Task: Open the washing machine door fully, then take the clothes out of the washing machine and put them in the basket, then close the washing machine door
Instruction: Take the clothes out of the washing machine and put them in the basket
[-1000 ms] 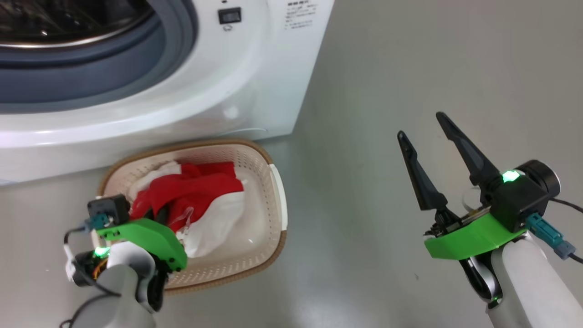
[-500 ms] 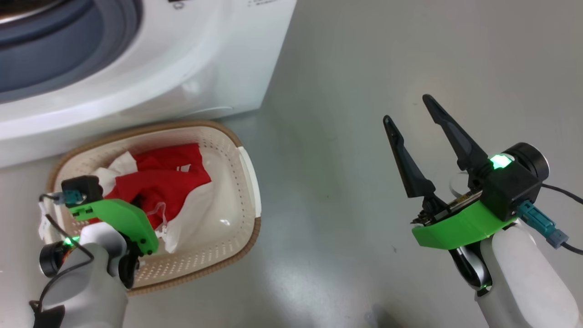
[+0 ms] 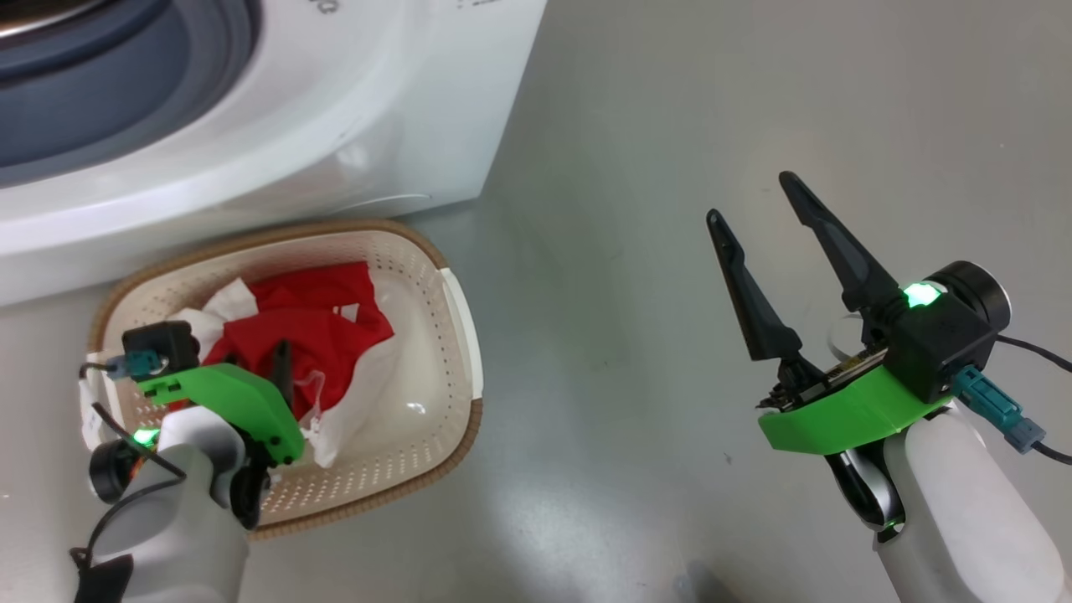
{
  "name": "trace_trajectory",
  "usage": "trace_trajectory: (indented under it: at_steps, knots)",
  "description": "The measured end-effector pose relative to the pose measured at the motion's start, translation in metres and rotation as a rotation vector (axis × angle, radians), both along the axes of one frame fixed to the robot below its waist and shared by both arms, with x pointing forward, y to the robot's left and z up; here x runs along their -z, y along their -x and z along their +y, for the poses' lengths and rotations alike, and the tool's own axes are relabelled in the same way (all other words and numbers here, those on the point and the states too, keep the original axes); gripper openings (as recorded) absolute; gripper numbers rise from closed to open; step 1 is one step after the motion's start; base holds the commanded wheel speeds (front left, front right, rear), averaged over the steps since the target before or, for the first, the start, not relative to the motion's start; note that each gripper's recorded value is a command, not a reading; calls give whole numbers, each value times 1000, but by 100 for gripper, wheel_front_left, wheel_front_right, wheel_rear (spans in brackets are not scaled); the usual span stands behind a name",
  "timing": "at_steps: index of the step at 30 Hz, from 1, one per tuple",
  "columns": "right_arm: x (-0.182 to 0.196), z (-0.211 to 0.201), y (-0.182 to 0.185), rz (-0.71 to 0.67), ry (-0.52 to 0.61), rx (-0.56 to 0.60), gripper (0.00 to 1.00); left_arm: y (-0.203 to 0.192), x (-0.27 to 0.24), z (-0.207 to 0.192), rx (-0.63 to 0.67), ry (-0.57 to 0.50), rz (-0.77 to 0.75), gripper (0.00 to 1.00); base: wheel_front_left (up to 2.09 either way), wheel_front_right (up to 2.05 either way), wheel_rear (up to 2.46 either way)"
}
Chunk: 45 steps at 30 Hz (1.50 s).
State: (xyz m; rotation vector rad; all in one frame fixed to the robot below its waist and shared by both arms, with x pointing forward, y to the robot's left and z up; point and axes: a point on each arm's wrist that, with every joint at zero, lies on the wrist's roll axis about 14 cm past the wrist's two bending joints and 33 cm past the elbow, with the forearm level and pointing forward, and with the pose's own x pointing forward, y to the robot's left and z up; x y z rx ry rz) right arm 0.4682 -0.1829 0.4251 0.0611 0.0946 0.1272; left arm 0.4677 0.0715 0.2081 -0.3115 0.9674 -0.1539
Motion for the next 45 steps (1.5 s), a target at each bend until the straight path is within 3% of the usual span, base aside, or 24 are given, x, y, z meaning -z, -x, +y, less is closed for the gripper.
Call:
trace_trajectory:
  at_steps: [15,22,30,45]
  knots:
    - [-37,16,1,-87,-7,-50,100,-26,-81,11,-114,76,-315,100,0,0,0]
    - [-50,23,11,-112,-19,-67,100,-45,-158,23,-160,138,-581,100,0,0,0]
    - [-75,21,19,-171,-28,-52,100,-30,-223,64,-223,30,-810,100,0,0,0]
    - [-89,14,48,-189,-27,-26,100,17,-301,76,-208,-53,-1046,100,0,0,0]
